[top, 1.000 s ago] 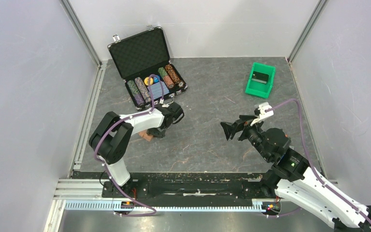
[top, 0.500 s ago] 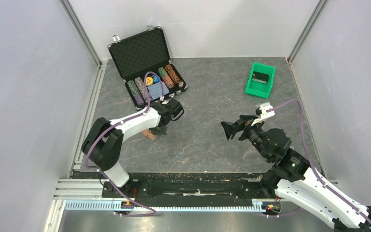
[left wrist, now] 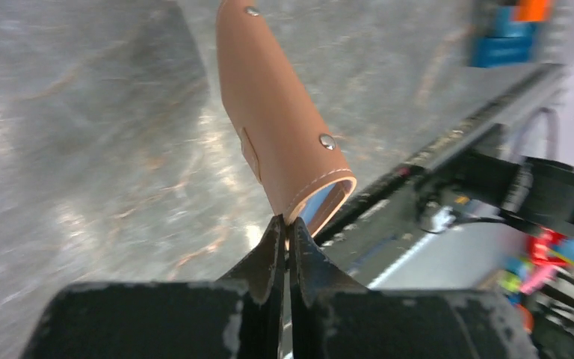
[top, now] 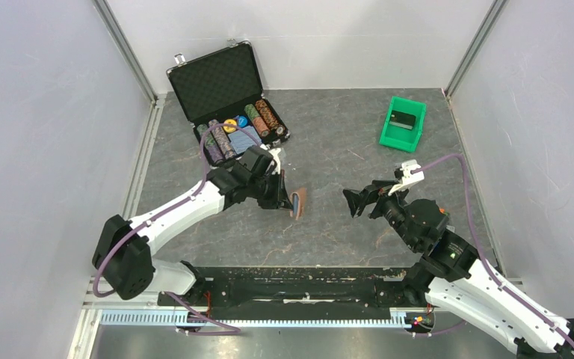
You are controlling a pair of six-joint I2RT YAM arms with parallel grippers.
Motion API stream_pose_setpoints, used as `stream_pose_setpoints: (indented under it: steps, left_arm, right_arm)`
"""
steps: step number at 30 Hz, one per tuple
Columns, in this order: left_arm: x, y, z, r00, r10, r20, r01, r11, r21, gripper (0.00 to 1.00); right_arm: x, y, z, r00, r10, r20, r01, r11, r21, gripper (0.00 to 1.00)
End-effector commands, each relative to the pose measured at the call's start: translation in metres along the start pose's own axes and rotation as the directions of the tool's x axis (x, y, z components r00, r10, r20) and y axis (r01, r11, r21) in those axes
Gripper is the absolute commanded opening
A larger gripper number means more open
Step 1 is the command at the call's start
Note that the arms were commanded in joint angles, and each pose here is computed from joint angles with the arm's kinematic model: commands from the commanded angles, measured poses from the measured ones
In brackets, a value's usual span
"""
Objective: Take the credit cards out of the card holder
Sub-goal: Move the card holder to the center of the board.
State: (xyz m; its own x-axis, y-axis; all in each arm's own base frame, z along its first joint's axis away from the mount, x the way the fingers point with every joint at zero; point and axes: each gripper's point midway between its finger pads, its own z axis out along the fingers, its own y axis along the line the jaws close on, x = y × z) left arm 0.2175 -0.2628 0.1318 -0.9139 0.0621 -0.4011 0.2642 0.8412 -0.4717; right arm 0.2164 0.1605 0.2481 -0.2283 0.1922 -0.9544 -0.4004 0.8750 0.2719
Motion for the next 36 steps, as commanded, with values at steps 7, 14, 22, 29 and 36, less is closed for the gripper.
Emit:
stream_pose_setpoints:
  steps: [7, 14, 22, 29, 36]
  left_arm:
    - [0.031, -0.043, 0.024, 0.982, -0.142, -0.122, 0.175, 0.929, 0.325, 0.02]
    - [0.044, -0.019, 0.036, 0.974, -0.175, -0.142, 0.203, 0.955, 0.216, 0.02]
    - [0.066, 0.026, 0.029, 0.971, -0.222, -0.084, 0.225, 0.974, 0.029, 0.25]
    - [0.051, 0.052, 0.001, 0.976, -0.211, 0.052, 0.216, 0.969, -0.124, 0.49]
    - [0.038, 0.059, 0.002, 0.991, -0.124, 0.042, 0.130, 0.971, -0.201, 0.56]
  right_arm:
    - [-0.005, -0.001, 0.002, 1.000, 0.024, 0.017, -0.025, 1.000, 0.018, 0.95]
    - [0.007, 0.002, 0.004, 0.999, 0.017, -0.033, -0.017, 1.000, 0.007, 0.95]
    - [0.023, 0.005, 0.009, 0.995, 0.016, -0.096, -0.017, 1.000, -0.004, 0.95]
    - [0.045, 0.013, 0.018, 0.982, 0.049, -0.180, -0.052, 0.999, -0.015, 0.93]
    - [0.099, 0.036, 0.029, 0.903, 0.187, -0.387, -0.210, 0.977, -0.020, 0.83]
